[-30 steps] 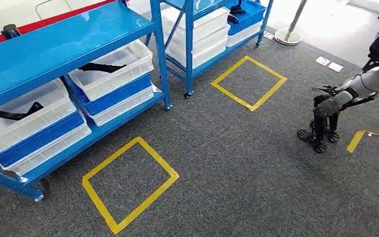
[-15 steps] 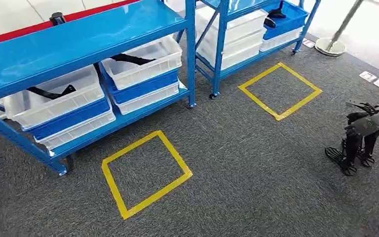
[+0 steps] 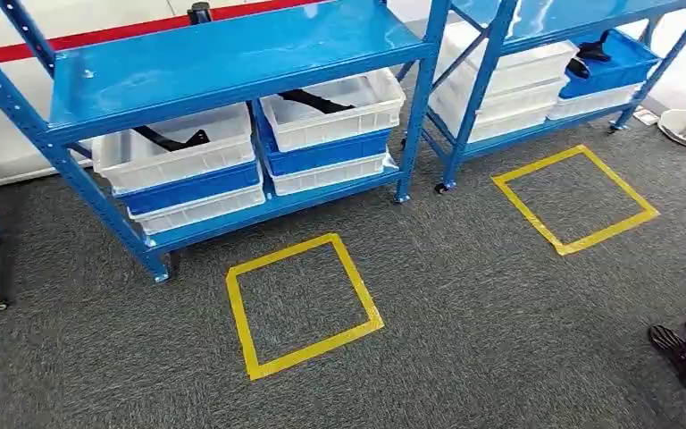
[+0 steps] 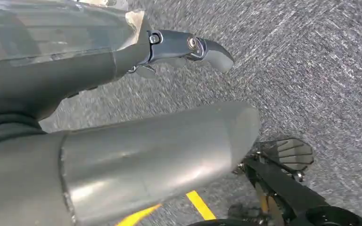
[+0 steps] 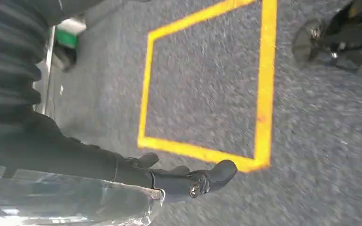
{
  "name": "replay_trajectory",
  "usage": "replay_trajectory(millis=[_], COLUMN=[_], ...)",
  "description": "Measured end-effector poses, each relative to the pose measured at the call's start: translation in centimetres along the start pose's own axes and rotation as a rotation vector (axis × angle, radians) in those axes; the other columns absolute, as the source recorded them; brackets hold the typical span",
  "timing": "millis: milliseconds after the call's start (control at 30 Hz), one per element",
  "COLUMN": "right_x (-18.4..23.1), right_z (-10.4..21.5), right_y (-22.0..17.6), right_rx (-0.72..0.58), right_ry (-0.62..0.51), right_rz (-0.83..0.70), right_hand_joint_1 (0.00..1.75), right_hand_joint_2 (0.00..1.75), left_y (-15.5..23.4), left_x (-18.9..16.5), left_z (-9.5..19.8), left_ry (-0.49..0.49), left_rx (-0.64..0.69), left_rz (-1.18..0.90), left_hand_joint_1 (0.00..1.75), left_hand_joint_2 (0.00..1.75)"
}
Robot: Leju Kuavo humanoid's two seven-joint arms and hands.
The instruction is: Take the parts from the cabinet and place them on the table.
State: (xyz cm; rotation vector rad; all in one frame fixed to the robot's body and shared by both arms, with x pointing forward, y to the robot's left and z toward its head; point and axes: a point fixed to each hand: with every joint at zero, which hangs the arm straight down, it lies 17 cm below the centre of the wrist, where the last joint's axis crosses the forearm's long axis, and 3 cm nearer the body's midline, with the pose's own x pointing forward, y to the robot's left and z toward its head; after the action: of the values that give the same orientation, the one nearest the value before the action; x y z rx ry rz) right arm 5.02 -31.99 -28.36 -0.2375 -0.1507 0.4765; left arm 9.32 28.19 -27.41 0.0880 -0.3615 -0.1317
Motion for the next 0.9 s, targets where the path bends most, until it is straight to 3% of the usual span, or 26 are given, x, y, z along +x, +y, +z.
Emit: replay_trajectory(millis=[100,133,900], right_x=[0.30,0.44,0.53], right_z=[-0.02,-0.04,-0.10], right_y=[-0.06,-0.18,-0.58], right_rx=[-0.001,-0.003,-0.022], right_ry=[-0.004,-0.006,-0.021], right_rz=[0.001,0.002,0.003], right_hand_joint_1=[0.00,0.00,0.00], right_hand_joint_2=[1.75,0.00,0.00], left_y=[0.15,0.10,0.50], left_x=[-0.08,-0.23,-0.37], left_z=[0.00,0.03,-0.04], left_ry=[0.001,0.004,0.016], left_rx=[0.003,0.002,0.022], left_rz=[0.000,-0.001,-0.003], left_hand_joint_1=[0.00,0.00,0.00], left_hand_joint_2=[0.00,0.00,0.00])
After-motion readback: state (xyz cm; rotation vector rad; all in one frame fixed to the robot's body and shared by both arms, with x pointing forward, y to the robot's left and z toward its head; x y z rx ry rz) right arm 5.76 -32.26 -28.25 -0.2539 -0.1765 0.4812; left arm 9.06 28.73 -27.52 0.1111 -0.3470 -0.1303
